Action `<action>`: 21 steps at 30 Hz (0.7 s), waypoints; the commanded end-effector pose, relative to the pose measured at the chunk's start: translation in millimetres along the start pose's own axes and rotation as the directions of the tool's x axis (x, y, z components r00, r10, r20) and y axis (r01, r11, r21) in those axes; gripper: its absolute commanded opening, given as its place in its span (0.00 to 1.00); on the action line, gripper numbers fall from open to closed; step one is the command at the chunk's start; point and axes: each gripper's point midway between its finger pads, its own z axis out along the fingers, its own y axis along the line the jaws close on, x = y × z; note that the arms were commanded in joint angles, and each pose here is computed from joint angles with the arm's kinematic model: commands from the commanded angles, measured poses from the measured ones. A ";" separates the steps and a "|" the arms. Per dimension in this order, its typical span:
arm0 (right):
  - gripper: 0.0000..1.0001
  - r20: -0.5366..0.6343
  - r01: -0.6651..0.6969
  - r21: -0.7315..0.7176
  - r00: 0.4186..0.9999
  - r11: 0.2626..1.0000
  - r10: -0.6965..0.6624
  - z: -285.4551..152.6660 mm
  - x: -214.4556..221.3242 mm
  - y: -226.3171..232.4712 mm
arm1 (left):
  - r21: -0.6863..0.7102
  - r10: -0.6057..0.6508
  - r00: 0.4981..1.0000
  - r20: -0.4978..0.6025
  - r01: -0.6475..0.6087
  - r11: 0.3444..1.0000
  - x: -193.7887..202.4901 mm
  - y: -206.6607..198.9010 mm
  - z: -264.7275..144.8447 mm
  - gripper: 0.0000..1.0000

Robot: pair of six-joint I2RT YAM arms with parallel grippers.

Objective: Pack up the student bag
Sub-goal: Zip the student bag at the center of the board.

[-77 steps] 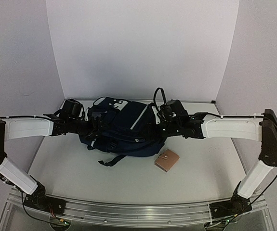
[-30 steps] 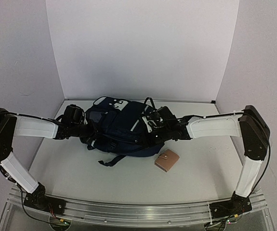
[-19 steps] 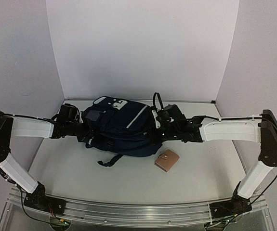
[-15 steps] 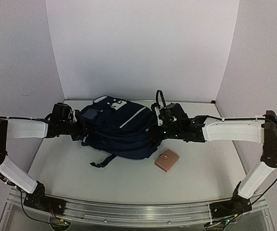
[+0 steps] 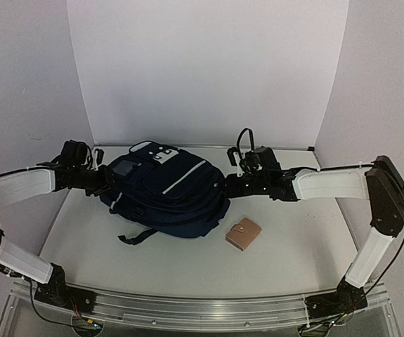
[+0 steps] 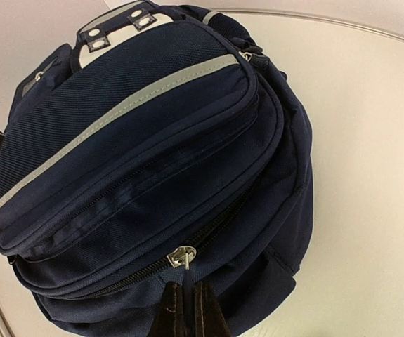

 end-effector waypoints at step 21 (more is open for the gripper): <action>0.00 0.092 -0.019 -0.115 0.995 0.993 0.030 -17.4 -12.2 14.7 | 0.107 0.758 0.651 0.040 -0.757 0.645 32.8 -239.8 103.0 0.83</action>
